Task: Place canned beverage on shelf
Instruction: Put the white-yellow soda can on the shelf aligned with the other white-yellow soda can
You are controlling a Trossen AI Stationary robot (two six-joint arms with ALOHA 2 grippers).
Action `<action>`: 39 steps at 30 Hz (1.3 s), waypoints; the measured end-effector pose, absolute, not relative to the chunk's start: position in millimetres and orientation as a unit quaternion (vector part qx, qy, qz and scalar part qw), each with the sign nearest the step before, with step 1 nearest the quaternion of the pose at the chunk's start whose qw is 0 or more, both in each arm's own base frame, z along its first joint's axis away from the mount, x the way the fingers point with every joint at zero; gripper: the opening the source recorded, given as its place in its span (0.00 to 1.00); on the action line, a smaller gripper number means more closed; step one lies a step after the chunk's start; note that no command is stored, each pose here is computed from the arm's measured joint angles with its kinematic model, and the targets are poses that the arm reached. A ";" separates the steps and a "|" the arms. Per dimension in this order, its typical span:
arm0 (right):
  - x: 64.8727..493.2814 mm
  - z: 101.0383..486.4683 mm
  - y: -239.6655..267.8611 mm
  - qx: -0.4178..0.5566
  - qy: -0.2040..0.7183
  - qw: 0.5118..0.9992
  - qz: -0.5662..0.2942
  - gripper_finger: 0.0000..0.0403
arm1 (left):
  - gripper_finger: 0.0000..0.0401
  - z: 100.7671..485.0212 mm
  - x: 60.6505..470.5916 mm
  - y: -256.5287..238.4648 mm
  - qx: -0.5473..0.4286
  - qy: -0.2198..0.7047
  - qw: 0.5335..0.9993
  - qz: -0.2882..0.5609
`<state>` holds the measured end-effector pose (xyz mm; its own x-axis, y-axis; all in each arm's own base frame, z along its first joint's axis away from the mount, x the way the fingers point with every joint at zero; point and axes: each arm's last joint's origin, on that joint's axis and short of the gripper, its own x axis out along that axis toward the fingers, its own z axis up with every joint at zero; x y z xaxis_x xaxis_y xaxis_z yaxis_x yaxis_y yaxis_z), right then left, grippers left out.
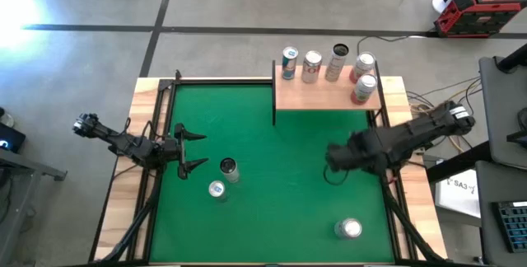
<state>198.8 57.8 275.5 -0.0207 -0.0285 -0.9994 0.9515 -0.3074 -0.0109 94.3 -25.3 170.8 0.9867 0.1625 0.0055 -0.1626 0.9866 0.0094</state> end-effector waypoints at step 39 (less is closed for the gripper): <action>220.4 253.0 159.8 0.560 0.435 0.563 -0.423 0.93 | 0.90 170.8 94.3 -25.3 0.005 -0.002 0.997 0.082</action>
